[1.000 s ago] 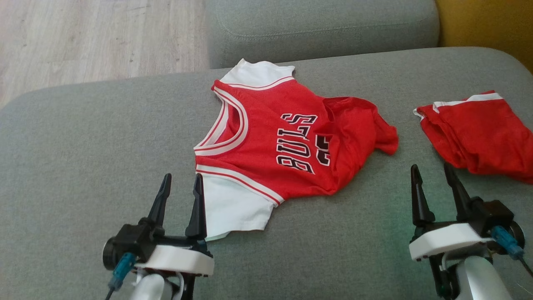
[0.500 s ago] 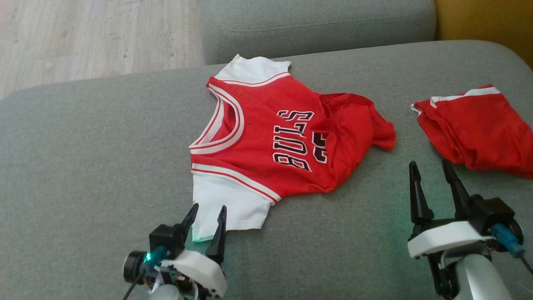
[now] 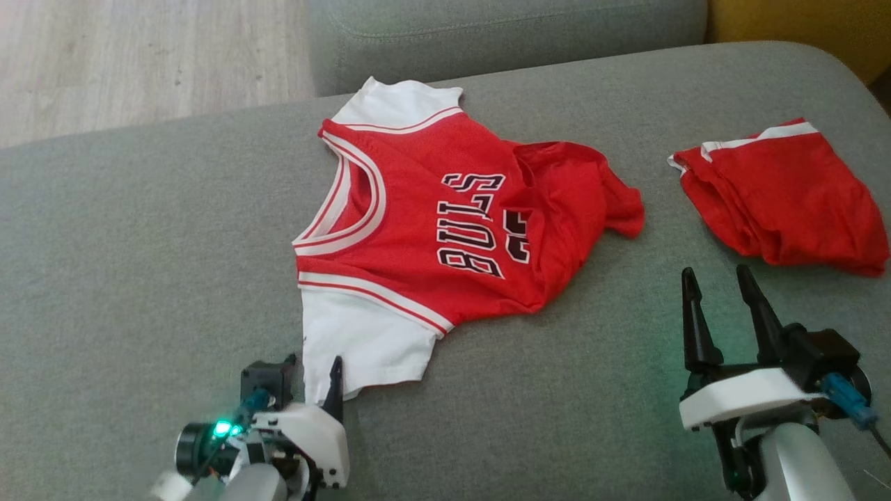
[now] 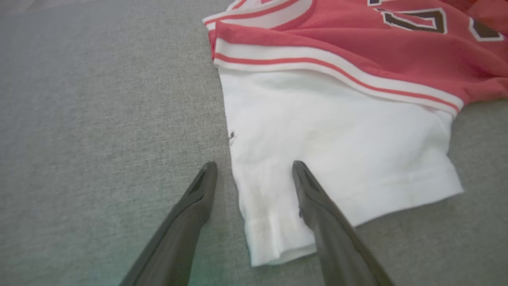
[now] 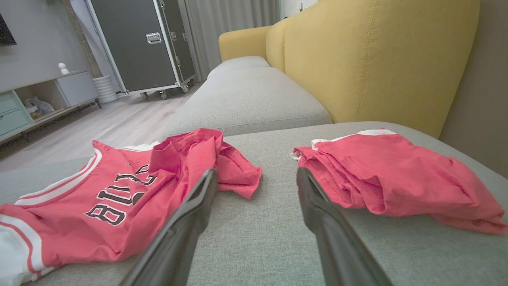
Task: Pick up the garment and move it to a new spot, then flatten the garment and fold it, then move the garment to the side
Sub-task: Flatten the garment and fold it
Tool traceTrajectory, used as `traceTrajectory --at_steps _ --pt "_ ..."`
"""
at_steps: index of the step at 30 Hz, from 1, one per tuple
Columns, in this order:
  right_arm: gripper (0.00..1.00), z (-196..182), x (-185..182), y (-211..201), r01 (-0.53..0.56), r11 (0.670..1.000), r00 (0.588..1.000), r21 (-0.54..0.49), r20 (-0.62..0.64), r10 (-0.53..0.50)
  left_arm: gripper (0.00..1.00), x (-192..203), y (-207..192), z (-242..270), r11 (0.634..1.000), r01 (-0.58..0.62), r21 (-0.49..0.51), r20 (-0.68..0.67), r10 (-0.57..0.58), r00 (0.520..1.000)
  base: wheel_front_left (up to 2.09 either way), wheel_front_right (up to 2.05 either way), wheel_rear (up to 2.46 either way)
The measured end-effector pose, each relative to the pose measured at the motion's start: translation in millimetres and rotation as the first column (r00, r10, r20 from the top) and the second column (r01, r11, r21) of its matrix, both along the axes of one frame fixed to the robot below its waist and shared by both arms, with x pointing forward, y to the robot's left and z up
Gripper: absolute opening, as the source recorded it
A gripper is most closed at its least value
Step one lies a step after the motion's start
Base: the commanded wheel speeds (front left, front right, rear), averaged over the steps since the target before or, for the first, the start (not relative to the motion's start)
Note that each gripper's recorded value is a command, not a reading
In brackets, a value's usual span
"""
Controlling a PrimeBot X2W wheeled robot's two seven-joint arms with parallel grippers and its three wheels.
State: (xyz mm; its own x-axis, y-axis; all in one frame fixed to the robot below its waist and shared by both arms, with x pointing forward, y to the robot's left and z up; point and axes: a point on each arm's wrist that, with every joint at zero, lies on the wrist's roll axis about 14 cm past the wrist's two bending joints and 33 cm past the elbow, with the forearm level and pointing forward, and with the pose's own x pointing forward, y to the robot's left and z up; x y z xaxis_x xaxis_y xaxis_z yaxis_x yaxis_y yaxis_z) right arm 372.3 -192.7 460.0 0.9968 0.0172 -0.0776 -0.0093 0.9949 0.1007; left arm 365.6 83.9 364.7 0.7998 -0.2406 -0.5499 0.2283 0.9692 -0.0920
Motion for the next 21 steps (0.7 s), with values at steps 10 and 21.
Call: traceTrajectory --at_steps 10,21 --pt "1.00 -1.3 2.0 -1.1 0.006 1.000 1.000 0.012 -0.002 -0.006 0.00 12.7 8.2 6.0 0.999 -0.034 -0.024 0.027 0.034 0.999 0.00 0.00 0.00" --pt "1.00 -0.7 9.6 14.8 -0.041 0.999 0.999 0.017 0.002 0.041 0.00 30.3 66.1 39.5 0.972 -0.225 -0.069 0.216 0.234 0.948 0.00 0.00 0.00"
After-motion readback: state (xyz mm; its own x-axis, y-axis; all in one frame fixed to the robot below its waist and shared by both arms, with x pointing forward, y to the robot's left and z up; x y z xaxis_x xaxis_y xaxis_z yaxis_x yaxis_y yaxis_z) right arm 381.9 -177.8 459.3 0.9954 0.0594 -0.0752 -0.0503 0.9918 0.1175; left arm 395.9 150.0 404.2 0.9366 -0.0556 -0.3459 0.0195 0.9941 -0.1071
